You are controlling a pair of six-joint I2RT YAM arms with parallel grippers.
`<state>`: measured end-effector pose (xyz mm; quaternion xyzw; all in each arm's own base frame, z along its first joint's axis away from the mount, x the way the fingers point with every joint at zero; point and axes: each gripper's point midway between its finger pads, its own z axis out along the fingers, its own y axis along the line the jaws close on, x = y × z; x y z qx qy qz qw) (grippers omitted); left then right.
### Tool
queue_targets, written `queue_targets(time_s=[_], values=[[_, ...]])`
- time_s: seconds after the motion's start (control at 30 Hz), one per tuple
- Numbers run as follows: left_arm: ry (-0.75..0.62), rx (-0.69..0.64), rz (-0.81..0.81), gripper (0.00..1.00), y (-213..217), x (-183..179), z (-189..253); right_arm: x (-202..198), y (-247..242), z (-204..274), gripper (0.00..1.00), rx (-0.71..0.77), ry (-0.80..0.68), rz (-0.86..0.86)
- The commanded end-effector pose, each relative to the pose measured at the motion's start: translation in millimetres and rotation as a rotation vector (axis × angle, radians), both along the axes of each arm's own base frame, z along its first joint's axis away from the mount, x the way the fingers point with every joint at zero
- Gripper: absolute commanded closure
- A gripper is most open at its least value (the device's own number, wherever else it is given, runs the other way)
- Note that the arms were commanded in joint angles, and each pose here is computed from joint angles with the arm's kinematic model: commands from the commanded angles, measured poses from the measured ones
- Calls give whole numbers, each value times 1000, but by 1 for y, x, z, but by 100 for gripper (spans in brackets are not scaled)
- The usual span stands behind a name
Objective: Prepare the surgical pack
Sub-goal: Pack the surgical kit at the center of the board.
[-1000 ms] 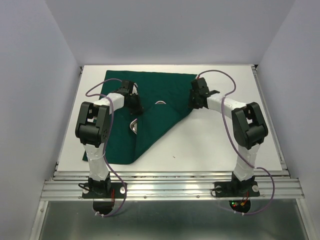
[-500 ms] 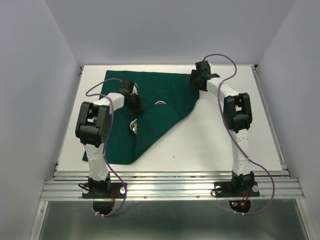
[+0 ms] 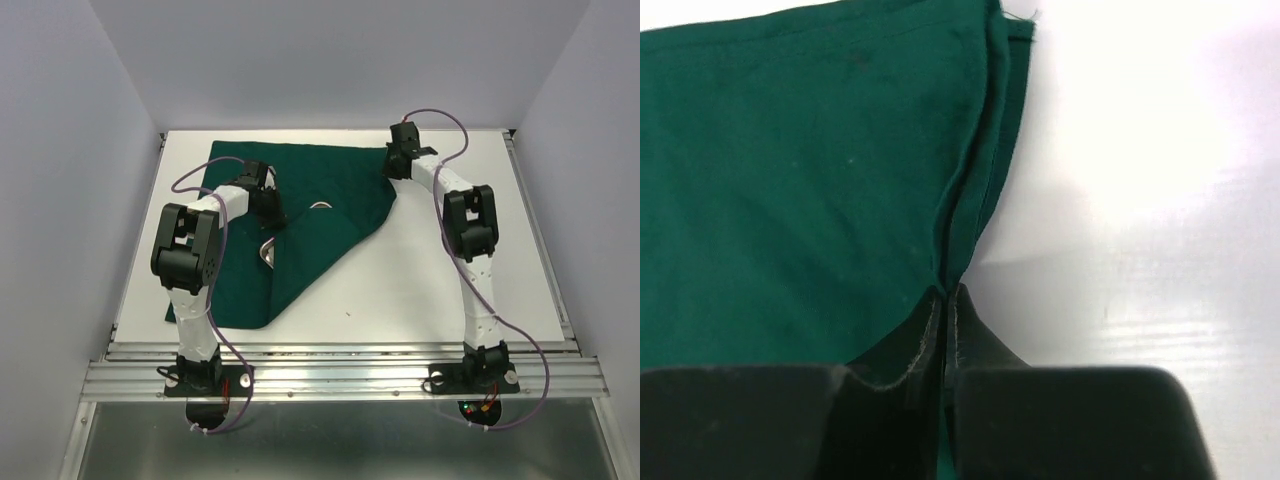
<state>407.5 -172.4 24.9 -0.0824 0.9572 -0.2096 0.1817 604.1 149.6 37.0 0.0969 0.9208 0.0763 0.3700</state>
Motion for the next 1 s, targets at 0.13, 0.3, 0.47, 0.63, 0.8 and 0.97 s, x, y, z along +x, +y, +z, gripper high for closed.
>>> queue_targets(time_s=[0.13, 0.3, 0.47, 0.63, 0.8, 0.97], values=[[95, 64, -22, 100, 8, -21, -23, -15, 28, 140, 99, 140, -254, 86], [100, 61, -20, 100, 7, -22, -25, -47, 78, 182, 99, 161, -315, 202], [96, 60, -17, 100, 7, -21, -24, -84, 133, 202, 99, 204, -336, 299], [99, 62, -16, 100, 7, -22, -25, -123, 196, 208, 99, 258, -327, 408], [101, 63, -14, 100, 8, -23, -27, -150, 241, 206, 99, 307, -306, 489], [106, 58, -12, 100, 7, -24, -29, -166, 266, 187, 99, 326, -260, 524]])
